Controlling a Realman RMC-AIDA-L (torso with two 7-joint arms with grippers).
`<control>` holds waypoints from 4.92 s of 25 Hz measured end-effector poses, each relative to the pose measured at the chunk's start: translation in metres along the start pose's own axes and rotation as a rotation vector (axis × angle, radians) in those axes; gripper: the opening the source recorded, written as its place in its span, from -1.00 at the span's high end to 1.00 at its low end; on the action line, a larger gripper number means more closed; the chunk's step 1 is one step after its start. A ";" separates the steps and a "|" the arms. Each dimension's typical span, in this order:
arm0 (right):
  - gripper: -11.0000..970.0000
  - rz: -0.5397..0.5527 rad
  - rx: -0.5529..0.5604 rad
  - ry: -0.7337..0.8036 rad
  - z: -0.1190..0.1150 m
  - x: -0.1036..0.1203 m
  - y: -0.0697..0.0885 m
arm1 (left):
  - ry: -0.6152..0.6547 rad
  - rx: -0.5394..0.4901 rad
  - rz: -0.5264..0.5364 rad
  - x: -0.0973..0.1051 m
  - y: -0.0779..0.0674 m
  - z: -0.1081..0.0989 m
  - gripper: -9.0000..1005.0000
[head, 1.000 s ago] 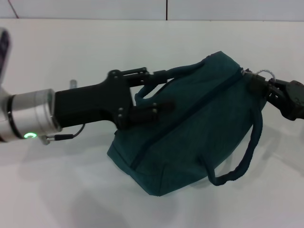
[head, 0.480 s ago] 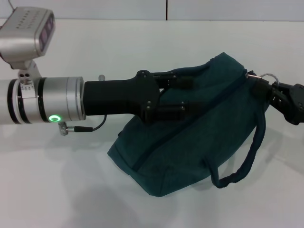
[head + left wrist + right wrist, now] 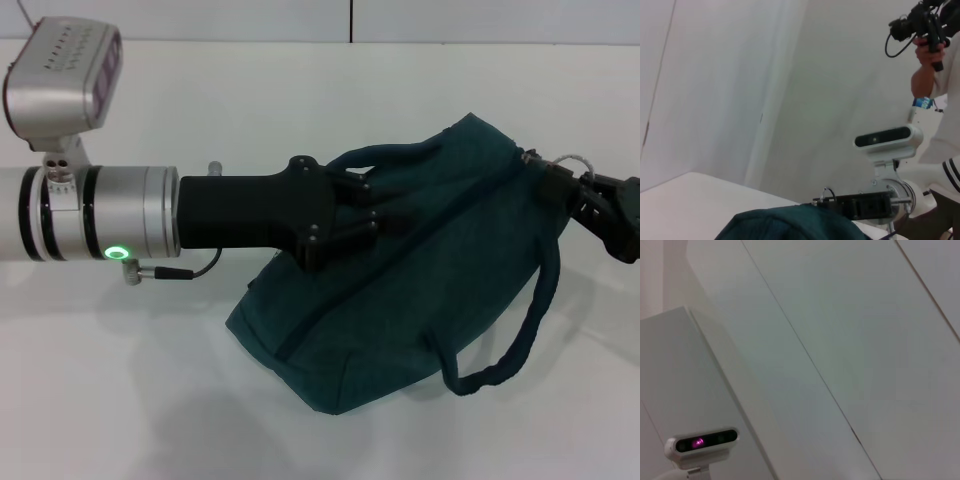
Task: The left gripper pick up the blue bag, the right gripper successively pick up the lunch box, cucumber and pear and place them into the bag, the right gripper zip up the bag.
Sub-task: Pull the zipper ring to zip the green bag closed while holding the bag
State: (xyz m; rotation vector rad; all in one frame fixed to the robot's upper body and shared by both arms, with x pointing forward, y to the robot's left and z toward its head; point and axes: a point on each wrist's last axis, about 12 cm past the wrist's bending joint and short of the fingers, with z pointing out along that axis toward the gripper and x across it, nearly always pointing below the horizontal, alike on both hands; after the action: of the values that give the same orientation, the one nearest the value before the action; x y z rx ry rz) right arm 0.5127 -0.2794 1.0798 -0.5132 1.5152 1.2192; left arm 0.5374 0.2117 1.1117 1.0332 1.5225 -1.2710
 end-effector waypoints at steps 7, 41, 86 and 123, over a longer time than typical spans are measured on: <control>0.82 -0.001 0.006 -0.002 -0.001 0.000 -0.001 | 0.001 -0.009 0.005 -0.002 0.002 -0.001 0.77; 0.81 0.010 0.079 -0.005 -0.017 0.004 -0.004 | 0.139 0.042 0.166 -0.042 0.012 -0.008 0.90; 0.79 0.000 0.174 -0.021 -0.021 0.008 -0.011 | -0.076 -0.165 0.080 0.008 0.000 -0.032 0.08; 0.78 0.008 0.164 -0.022 -0.023 0.011 -0.008 | -0.053 -0.177 0.030 0.041 -0.005 -0.024 0.11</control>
State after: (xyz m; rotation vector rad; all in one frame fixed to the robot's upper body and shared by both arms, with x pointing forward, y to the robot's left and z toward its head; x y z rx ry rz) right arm 0.5050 -0.2996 1.0638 -0.3842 1.5843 1.0915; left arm 0.5186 0.2378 1.0760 0.8976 1.5428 -1.1130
